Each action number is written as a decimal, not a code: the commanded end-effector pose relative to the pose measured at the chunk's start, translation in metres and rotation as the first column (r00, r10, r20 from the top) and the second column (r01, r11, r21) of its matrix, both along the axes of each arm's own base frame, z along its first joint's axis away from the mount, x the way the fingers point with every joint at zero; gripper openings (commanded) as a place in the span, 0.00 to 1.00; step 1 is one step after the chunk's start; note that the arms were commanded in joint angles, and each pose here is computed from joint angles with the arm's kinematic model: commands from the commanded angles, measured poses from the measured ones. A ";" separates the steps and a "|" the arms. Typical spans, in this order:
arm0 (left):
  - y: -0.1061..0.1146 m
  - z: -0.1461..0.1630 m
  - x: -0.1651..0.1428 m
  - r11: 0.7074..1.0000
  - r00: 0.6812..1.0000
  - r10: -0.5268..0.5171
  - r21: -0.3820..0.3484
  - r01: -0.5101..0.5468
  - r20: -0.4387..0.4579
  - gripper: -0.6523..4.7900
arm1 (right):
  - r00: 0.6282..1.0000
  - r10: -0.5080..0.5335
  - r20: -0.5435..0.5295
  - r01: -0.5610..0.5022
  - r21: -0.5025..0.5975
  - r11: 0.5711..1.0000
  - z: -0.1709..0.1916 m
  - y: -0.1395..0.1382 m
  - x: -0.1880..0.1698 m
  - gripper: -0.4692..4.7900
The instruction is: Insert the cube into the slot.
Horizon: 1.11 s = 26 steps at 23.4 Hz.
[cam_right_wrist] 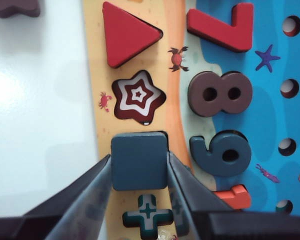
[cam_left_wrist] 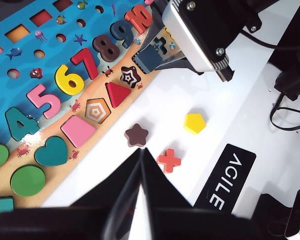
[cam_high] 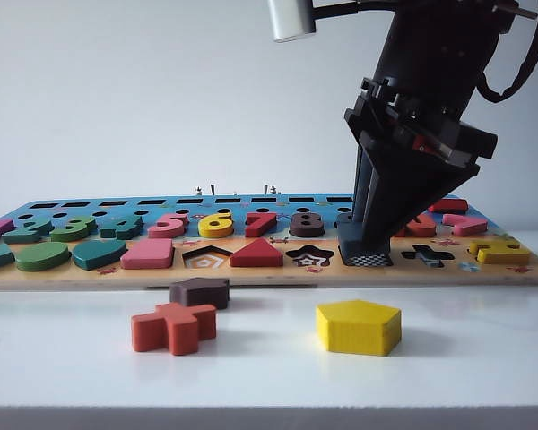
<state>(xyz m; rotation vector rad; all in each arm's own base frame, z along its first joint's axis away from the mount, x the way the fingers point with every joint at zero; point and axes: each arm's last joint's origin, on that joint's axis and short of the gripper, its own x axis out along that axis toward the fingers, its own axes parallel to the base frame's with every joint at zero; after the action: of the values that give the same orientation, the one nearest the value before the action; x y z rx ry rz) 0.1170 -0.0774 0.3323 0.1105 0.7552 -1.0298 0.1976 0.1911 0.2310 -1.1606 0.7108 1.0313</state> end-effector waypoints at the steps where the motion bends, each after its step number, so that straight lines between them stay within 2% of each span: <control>1: 0.000 0.002 0.000 1.000 1.000 -0.007 -0.011 0.007 0.015 0.16 | 1.000 0.006 0.007 -0.007 0.008 1.000 -0.001 0.002 0.001 0.42; 26: -0.001 0.003 0.001 1.000 1.000 -0.007 -0.018 0.007 0.031 0.16 | 1.000 0.010 -0.001 -0.010 -0.020 1.000 -0.008 -0.001 0.001 0.42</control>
<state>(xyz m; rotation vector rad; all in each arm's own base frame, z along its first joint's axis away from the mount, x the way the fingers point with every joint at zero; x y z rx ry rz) 0.1178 -0.0778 0.3330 0.1111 0.7424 -1.0306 0.1989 0.1892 0.2237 -1.1725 0.7245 1.0297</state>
